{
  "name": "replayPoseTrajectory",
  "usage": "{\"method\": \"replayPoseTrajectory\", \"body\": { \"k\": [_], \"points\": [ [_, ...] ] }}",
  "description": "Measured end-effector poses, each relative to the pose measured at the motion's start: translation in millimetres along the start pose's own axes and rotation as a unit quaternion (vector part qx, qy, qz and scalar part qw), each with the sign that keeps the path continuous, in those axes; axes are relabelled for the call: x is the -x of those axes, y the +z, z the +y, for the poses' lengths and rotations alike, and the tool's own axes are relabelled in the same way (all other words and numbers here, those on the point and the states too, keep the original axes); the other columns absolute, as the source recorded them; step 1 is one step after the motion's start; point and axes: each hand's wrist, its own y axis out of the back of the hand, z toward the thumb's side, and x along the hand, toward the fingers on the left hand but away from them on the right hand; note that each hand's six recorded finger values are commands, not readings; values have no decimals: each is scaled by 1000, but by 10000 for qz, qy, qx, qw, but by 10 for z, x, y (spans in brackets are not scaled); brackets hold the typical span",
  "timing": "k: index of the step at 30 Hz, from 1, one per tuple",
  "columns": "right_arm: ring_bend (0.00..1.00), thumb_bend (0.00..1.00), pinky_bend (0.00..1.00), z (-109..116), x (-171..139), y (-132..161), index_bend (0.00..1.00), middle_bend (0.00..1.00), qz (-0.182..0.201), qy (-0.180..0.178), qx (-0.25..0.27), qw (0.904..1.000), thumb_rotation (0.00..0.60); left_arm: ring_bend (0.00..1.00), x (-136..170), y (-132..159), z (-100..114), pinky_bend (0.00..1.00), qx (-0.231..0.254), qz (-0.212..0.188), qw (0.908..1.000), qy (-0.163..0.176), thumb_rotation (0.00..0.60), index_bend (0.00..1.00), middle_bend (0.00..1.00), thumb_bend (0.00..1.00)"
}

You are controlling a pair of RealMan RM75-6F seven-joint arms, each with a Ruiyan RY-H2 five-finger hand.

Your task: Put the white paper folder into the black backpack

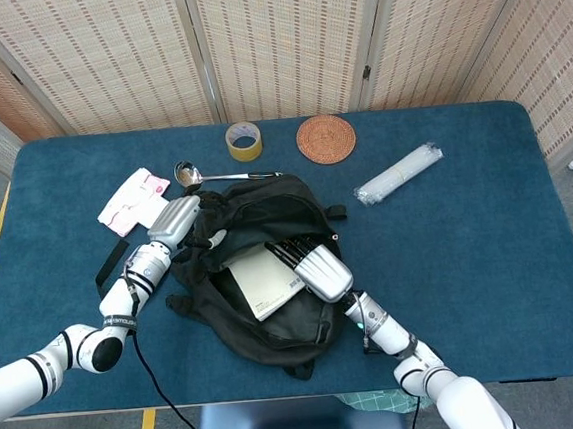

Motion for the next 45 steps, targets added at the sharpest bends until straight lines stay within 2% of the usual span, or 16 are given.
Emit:
{"method": "replayPoseTrajectory", "body": {
  "k": [8, 16, 22, 25, 29, 31, 34, 37, 40, 45],
  "points": [
    [66, 152, 0, 103, -69, -12, 0, 29, 7, -141, 297, 9995, 600, 208, -4, 19, -24, 0, -33, 32, 10000, -44, 600, 583, 302, 482],
    [85, 151, 0, 247, -141, -50, 0, 38, 134, -125, 601, 9980, 600, 204, -19, 25, -70, 0, -101, 97, 9998, -102, 600, 575, 298, 482],
    [92, 152, 0, 436, -226, -149, 0, 60, 146, -91, 797, 9967, 600, 202, -26, 16, -122, 0, -172, 138, 9996, -153, 600, 572, 295, 482],
    [79, 151, 0, 516, -282, -243, 0, 52, 107, 3, 684, 9976, 600, 202, -33, 13, -135, 0, -180, 156, 9996, -163, 600, 571, 293, 482],
    [75, 152, 2, 487, -337, -277, 0, 40, 60, 282, 597, 9978, 600, 200, -39, 11, -139, 0, -167, 177, 9996, -161, 600, 567, 292, 482],
    [91, 152, 17, 511, -376, -295, 0, 49, 51, 314, 574, 9978, 600, 199, -33, 13, -141, 0, -171, 174, 9996, -171, 600, 555, 290, 482],
    [123, 151, 67, 585, -473, -364, 3, 74, 42, 337, 571, 9978, 600, 190, -12, 22, -156, 0, -205, 150, 9994, -228, 600, 504, 275, 481],
    [159, 151, 117, 688, -611, -442, 44, 101, 52, 368, 534, 9979, 600, 170, 26, 37, -191, 0, -263, 121, 9989, -358, 600, 413, 246, 470],
    [183, 151, 150, 819, -792, -528, 83, 122, 54, 423, 490, 9979, 600, 152, 78, 66, -238, 0, -344, 74, 9981, -510, 600, 323, 221, 429],
    [213, 151, 198, 1063, -1133, -662, 136, 148, -7, 538, 469, 9974, 600, 128, 177, 130, -275, 0, -451, -24, 9967, -678, 600, 232, 187, 387]
  ]
}}
